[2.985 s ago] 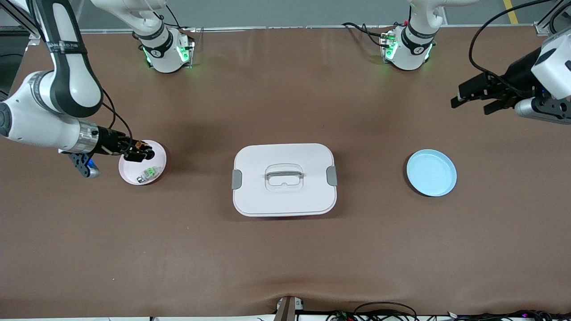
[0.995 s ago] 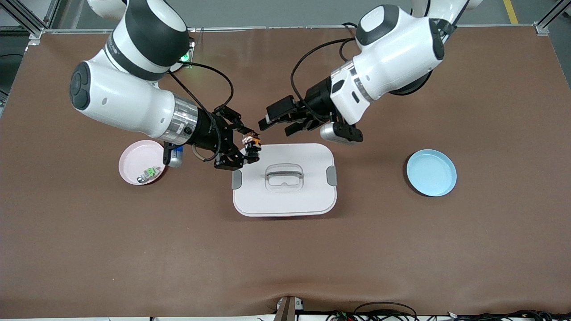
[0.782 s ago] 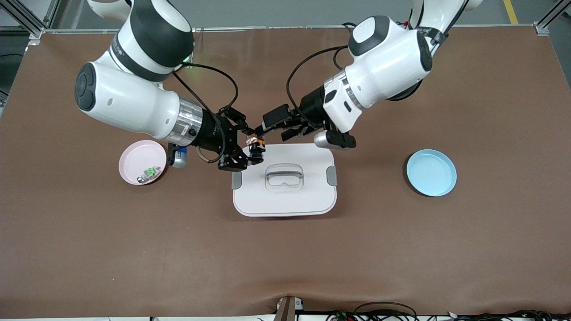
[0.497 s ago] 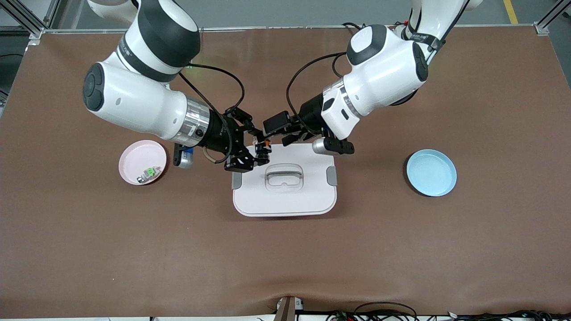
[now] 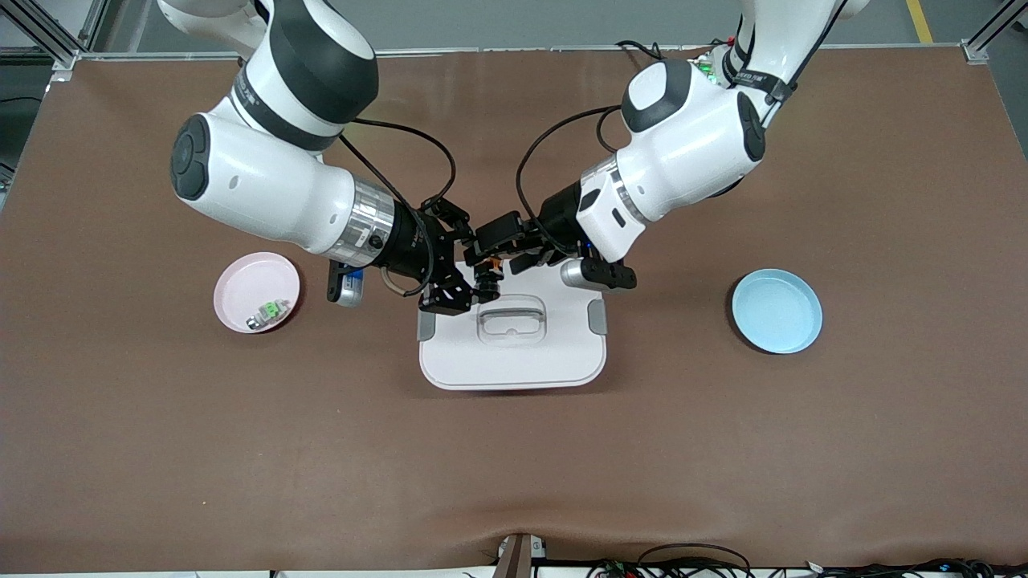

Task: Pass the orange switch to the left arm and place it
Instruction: 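Carry the switch above the box while the left gripper approaches it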

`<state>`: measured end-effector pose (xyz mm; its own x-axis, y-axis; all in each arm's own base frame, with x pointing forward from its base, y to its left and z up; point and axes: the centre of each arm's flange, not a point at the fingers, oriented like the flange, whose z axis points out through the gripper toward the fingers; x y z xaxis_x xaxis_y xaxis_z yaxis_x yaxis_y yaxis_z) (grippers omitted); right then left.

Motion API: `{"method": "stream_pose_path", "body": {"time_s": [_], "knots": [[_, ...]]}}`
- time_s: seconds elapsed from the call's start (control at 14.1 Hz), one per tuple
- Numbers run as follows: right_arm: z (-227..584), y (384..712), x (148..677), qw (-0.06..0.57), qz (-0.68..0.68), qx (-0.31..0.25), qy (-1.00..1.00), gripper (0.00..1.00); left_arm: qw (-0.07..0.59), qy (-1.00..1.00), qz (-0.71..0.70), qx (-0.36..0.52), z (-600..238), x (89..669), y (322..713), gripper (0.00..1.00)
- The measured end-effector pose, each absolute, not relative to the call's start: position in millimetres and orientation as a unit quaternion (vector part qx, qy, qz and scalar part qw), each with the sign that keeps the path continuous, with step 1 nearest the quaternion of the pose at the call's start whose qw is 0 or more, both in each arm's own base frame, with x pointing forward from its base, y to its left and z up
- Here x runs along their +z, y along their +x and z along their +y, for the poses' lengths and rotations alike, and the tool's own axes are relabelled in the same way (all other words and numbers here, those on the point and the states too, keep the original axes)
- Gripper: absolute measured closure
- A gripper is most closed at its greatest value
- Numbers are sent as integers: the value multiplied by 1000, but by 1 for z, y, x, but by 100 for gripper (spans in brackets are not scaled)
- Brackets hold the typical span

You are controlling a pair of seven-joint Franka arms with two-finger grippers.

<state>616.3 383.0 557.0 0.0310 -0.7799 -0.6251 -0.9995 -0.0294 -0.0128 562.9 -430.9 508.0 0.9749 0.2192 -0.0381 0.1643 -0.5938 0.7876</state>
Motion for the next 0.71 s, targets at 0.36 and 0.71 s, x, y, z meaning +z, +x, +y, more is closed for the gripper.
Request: {"method": "stream_pose_path", "body": {"time_s": [0.36,0.71], "knots": [[385,618,551,234,657,234,-677,28,438,893,86,45,-430,508,566,42],[389,620,544,234,658,235,-676,28,438,894,75,53,-429,508,567,66]]}}
